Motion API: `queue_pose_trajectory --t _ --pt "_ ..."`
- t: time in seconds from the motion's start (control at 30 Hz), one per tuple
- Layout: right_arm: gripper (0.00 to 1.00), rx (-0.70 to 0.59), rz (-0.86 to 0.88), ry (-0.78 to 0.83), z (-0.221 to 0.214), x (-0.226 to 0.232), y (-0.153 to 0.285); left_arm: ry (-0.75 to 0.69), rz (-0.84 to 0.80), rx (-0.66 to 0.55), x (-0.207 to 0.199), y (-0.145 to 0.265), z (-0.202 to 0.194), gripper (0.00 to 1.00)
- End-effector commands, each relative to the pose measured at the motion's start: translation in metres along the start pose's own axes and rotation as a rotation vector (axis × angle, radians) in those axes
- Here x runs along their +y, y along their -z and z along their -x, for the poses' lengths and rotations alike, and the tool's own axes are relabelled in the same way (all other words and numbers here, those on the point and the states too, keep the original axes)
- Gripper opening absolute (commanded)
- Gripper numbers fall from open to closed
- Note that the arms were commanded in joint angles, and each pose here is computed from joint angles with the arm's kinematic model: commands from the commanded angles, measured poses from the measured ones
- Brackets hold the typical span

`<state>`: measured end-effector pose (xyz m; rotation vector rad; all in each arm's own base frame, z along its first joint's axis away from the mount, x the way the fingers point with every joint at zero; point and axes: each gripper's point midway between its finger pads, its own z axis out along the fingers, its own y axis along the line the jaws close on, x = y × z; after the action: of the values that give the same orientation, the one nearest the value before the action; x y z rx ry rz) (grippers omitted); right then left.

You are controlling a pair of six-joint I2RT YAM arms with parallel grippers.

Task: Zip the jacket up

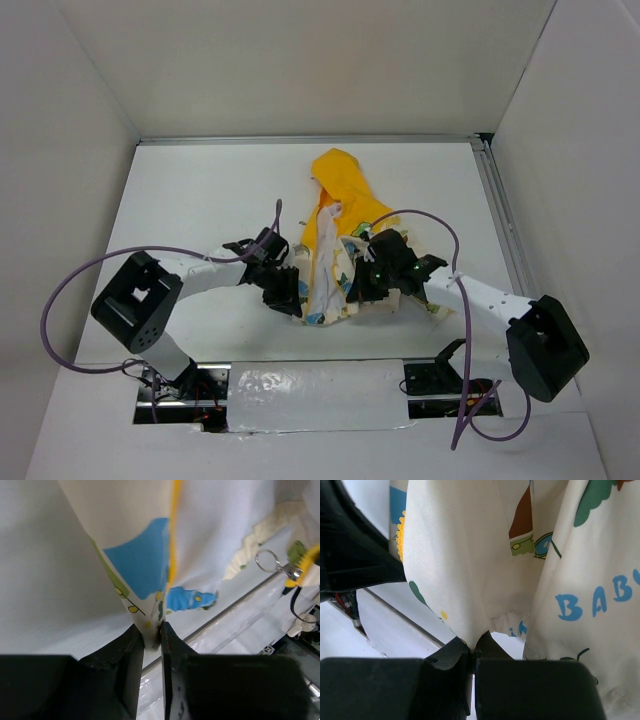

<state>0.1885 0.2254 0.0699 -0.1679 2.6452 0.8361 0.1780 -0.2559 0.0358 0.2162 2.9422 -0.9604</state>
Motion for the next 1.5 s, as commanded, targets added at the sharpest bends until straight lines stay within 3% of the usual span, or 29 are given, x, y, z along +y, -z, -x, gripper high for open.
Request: queue_pose_trajectory --t 0.0,0.03,0.13,0.2,0.27,0.33,0.5,0.6,0.67,0.8,1.03,1.13,1.17,1.23,1.47 --pt "0.00 -0.054 0.049 0.038 0.015 0.010 0.002 0.002 0.055 0.051 0.010 -0.007 -0.007 0.32" --pt "0.00 -0.049 0.044 0.036 0.014 0.009 0.001 -0.005 0.067 0.054 0.010 -0.008 -0.006 0.42" --pt "0.00 -0.051 0.045 0.037 0.016 0.009 0.001 -0.010 0.086 0.068 0.014 -0.010 -0.008 0.47" --pt "0.00 -0.048 0.049 0.036 0.017 0.010 0.001 -0.015 0.077 0.068 0.013 -0.009 -0.010 0.47" --pt "0.00 -0.046 0.053 0.036 0.016 0.010 0.000 -0.020 0.071 0.061 0.011 -0.009 -0.009 0.35" --pt "0.00 -0.045 0.054 0.036 0.016 0.010 -0.001 -0.030 0.051 0.060 0.007 -0.008 -0.008 0.35" --pt "0.00 -0.036 0.058 0.032 0.015 0.010 -0.003 -0.096 -0.003 0.072 -0.007 -0.009 -0.013 0.47" --pt "0.00 -0.030 0.069 0.029 0.013 0.011 -0.004 -0.100 -0.012 0.083 -0.010 -0.010 -0.014 0.49" --pt "0.00 -0.028 0.074 0.029 0.013 0.012 -0.004 -0.100 -0.017 0.082 -0.012 -0.010 -0.014 0.47" --pt "0.00 -0.025 0.082 0.025 0.011 0.012 -0.005 -0.086 -0.020 0.088 -0.011 -0.013 -0.015 0.29" --pt "0.00 -0.019 0.082 0.023 0.010 0.011 -0.007 -0.078 -0.013 0.091 -0.011 -0.015 -0.014 0.29" --pt "0.00 -0.017 0.082 0.023 0.010 0.012 -0.007 -0.082 -0.017 0.083 -0.013 -0.014 -0.011 0.22" --pt "0.00 -0.017 0.084 0.024 0.010 0.012 -0.008 -0.078 -0.014 0.082 -0.013 -0.014 -0.012 0.10" --pt "0.00 -0.016 0.094 0.027 0.009 0.013 -0.008 -0.086 -0.029 0.072 -0.016 -0.012 -0.010 0.00" --pt "0.00 -0.077 0.222 0.073 0.023 0.041 0.004 -0.196 -0.161 -0.065 -0.063 0.023 0.013 0.00"
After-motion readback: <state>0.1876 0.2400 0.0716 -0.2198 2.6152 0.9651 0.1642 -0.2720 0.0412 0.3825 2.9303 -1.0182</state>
